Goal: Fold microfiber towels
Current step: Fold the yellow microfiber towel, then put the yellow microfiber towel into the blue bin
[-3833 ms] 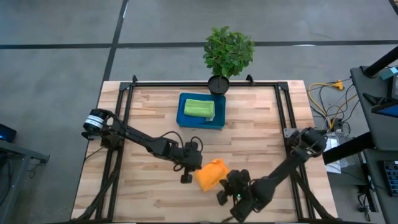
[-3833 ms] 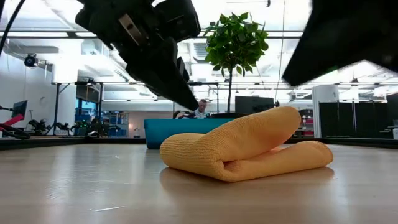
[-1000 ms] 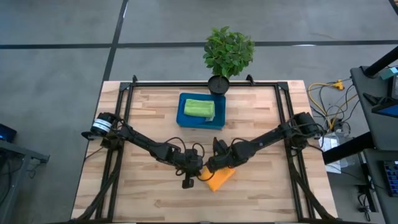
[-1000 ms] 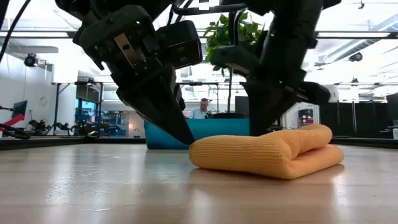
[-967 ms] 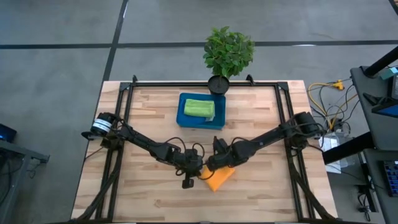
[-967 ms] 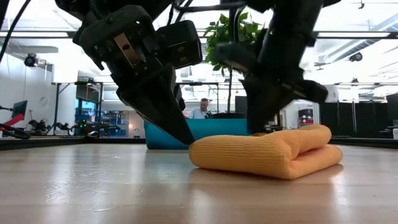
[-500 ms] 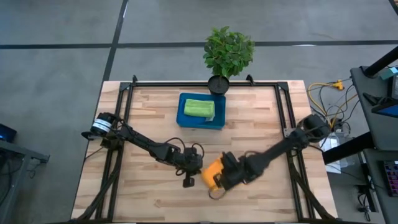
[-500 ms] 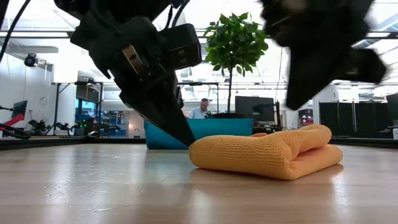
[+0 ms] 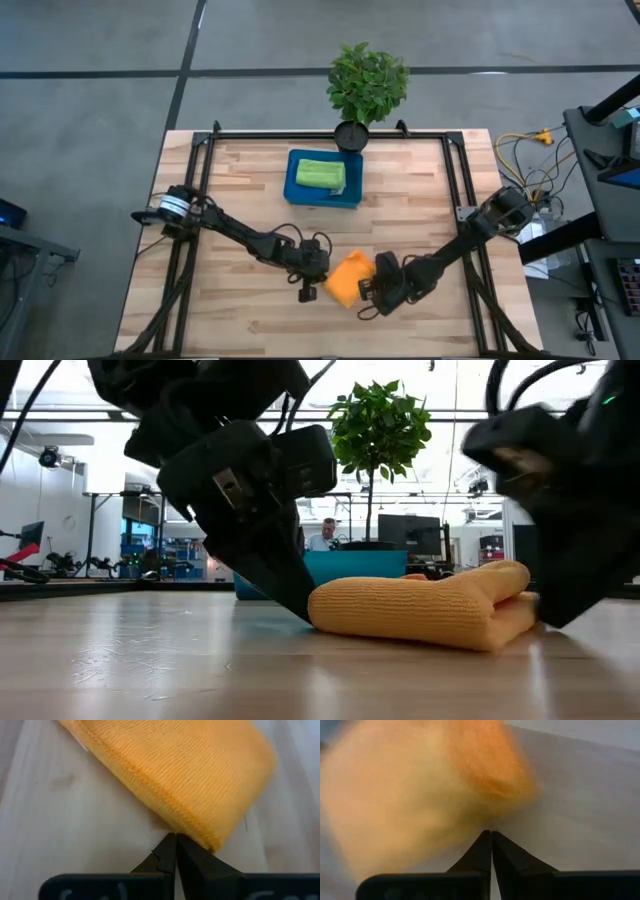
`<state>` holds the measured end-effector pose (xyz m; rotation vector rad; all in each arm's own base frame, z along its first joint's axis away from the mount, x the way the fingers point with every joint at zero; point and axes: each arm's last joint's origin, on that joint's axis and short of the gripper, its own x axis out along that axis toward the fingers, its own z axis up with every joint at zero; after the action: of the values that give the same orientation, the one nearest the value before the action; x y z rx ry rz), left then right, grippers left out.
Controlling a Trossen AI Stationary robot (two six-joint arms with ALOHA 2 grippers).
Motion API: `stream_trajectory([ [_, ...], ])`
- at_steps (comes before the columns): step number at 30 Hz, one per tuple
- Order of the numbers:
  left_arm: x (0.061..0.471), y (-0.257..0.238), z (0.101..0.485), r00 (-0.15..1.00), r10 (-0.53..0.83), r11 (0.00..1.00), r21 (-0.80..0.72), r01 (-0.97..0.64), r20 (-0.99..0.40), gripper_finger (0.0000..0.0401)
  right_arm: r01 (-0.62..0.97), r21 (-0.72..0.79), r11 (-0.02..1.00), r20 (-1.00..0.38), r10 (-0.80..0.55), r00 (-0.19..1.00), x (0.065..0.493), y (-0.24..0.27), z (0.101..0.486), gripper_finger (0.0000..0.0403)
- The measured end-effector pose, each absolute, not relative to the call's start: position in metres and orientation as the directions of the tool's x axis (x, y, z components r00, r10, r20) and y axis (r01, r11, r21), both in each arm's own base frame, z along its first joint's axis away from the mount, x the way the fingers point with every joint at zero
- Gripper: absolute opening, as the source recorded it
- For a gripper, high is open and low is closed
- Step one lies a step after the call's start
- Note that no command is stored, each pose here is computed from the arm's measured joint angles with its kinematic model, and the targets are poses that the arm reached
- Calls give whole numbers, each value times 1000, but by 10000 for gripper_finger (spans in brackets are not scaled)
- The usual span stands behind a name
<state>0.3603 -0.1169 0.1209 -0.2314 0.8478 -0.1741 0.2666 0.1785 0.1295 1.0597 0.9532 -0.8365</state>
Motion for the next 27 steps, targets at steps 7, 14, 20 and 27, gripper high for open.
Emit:
stream_trajectory([
  [7, 360, -135, 117, 670, -304, 946, -298, 128, -677, 0, 846, 353, 400, -896, -116, 428, 282, 149, 125, 8],
  [14, 346, -134, 143, 640, -302, 947, -148, 285, -706, 0, 806, 199, 558, -871, -277, 407, 256, 155, 155, 8],
  [20, 341, -133, 170, 678, -326, 921, -58, 386, -659, 0, 530, 185, 828, -745, -234, 625, 241, 191, 183, 9],
  [27, 341, -147, 185, 640, -462, 772, 77, 631, -614, 30, 136, 120, 983, -676, -19, 737, 252, 221, 187, 45],
])
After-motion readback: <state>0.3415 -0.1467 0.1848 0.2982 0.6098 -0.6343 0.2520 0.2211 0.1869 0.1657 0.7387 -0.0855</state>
